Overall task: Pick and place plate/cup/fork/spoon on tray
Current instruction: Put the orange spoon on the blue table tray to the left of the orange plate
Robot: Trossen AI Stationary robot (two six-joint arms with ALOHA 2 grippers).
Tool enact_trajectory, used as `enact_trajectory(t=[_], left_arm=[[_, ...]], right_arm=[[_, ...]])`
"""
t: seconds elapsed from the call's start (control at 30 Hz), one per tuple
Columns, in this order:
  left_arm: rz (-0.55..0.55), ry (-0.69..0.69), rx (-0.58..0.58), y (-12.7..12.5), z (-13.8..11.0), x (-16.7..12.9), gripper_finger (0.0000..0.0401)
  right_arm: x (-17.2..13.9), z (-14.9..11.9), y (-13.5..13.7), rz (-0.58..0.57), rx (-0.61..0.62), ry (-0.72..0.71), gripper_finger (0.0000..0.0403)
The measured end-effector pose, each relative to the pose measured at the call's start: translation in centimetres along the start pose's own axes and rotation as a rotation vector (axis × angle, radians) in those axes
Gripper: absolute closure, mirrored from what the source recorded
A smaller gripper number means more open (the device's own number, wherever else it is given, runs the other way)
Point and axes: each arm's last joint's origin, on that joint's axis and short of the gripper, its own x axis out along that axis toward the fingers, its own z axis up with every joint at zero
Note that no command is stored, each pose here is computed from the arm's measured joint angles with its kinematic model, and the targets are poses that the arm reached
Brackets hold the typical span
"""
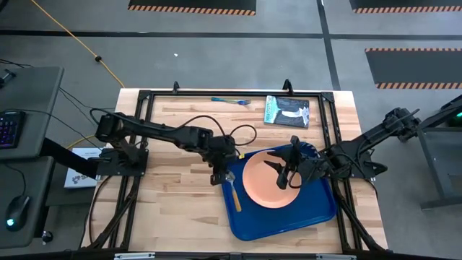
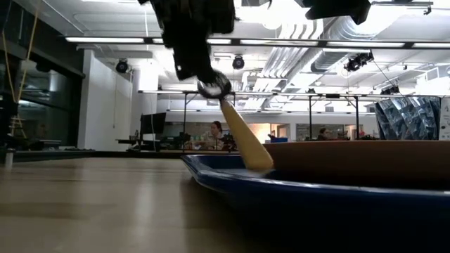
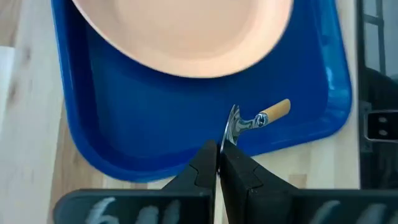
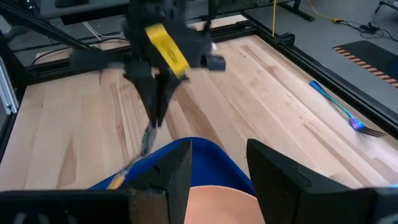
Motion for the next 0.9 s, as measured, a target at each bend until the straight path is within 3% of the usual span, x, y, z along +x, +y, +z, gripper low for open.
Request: enact_trajectory(t=[0.67, 0.9], left_arm=[[-0.041, 0.147, -0.125, 2.0, -0.7, 7.1, 0.0399], [-0.006, 0.176, -0.132, 2.6, -1.1, 8.9, 0.0375]], right_arm=[[0.0, -0.1, 0.0, -0.002, 0.01, 0.006, 0.0256], [0.0, -0.1, 0.0, 0.0, 0.01, 0.007, 0.0256]])
